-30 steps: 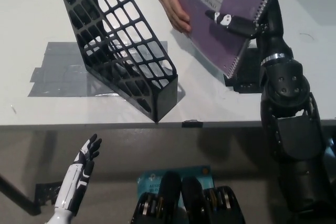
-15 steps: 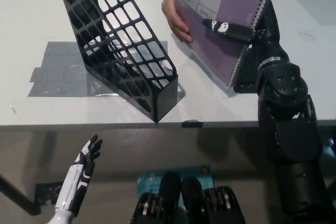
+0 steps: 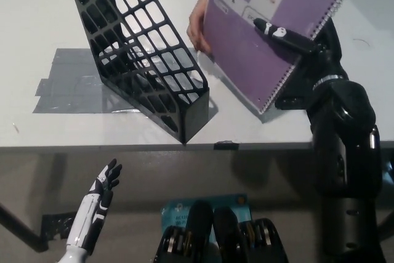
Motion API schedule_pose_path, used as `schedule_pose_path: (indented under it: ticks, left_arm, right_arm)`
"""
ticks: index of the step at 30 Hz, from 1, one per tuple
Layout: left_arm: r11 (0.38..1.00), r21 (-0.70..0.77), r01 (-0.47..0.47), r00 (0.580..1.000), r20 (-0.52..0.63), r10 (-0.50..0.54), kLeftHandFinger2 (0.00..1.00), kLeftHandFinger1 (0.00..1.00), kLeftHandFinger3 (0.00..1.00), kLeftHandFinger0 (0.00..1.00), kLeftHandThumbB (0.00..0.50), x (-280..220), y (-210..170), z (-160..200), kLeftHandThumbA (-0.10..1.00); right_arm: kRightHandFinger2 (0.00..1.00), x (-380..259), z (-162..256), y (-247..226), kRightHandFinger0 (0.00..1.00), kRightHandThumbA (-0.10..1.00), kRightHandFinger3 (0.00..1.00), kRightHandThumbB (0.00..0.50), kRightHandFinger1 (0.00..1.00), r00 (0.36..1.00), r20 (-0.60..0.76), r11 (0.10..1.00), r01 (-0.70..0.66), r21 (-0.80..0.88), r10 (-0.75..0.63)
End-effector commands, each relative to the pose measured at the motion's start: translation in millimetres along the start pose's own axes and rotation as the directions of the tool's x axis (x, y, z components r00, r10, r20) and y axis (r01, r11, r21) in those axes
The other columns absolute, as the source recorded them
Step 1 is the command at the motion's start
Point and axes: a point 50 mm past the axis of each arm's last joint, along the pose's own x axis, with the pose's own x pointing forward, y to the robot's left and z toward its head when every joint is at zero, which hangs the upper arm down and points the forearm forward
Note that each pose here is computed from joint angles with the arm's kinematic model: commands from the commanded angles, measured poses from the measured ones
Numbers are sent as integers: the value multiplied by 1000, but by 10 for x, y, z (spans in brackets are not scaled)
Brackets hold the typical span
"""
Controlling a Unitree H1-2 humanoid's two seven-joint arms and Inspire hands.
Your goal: A person hands a notebook to the robot and the robot grabs it with its right hand and places it in the magazine stand kept in the centre of the desk infront of it.
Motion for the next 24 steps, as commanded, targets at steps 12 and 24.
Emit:
schedule_pose_path:
  ticks: [12, 24]
  left_arm:
    - [1000, -6, 11, 998, 56, -11, 1000, 1000, 1000, 992, 500, 20, 10, 71, 1000]
    - [1000, 12, 16, 999, 51, -17, 1000, 1000, 1000, 997, 500, 0, 13, 59, 1000]
  right_arm:
    - [0, -296, 1356, 559, 0, 963, 0, 62, 0, 914, 376, 838, -322, 440, 154]
    - [0, -578, 1660, 796, 0, 870, 0, 74, 0, 849, 517, 886, -318, 338, 108]
